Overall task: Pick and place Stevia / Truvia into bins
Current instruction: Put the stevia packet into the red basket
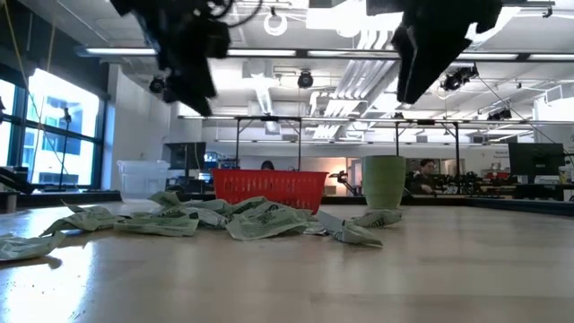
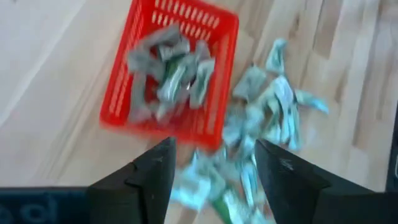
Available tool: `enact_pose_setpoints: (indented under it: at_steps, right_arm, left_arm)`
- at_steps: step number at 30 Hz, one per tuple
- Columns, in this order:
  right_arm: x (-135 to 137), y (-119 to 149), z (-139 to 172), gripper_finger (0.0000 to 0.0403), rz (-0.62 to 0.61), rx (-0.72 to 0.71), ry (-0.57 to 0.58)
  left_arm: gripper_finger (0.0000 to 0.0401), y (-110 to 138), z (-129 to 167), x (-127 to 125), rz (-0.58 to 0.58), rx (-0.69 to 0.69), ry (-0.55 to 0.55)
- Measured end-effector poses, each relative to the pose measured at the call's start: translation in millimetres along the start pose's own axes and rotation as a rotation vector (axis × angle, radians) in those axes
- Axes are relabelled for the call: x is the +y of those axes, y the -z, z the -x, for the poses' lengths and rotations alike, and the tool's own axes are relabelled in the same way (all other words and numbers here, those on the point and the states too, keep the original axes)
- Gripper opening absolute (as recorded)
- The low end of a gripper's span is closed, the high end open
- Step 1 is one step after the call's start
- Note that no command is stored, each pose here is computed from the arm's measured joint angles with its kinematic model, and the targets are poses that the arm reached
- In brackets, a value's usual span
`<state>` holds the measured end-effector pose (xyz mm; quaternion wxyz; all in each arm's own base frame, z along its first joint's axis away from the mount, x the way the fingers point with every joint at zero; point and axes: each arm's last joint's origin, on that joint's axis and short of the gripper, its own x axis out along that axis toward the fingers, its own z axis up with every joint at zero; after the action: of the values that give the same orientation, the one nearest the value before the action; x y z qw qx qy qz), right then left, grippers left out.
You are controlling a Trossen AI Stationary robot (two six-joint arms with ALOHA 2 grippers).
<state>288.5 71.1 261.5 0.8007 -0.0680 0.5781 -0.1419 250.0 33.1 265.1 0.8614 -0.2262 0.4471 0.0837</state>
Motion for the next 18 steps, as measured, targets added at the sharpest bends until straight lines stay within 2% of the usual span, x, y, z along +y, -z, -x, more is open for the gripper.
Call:
enact_pose_setpoints:
  at_steps: [3, 6, 9, 14, 18]
  right_arm:
    - [10, 10, -22, 0.0232, 0.076, 0.024, -0.145]
    - [24, 19, -44, 0.0232, 0.05, -0.037, -0.239]
    - [35, 23, -53, 0.0232, -0.017, -0.106, -0.262]
    - [46, 11, -59, 0.0232, -0.063, -0.244, -0.312]
    - [55, 10, -78, 0.0232, -0.034, -0.219, -0.291]
  left_arm:
    - [0.026, 16, 22, -6, 0.027, 0.015, -0.072]
    - [0.0255, 33, 41, -15, 0.042, 0.006, -0.145]
    - [0.0247, 49, 57, -25, 0.062, -0.032, -0.185]
    - [0.0237, 67, 72, -35, 0.025, -0.096, -0.186]
    - [0.0238, 77, 78, -34, 0.013, -0.074, -0.211]
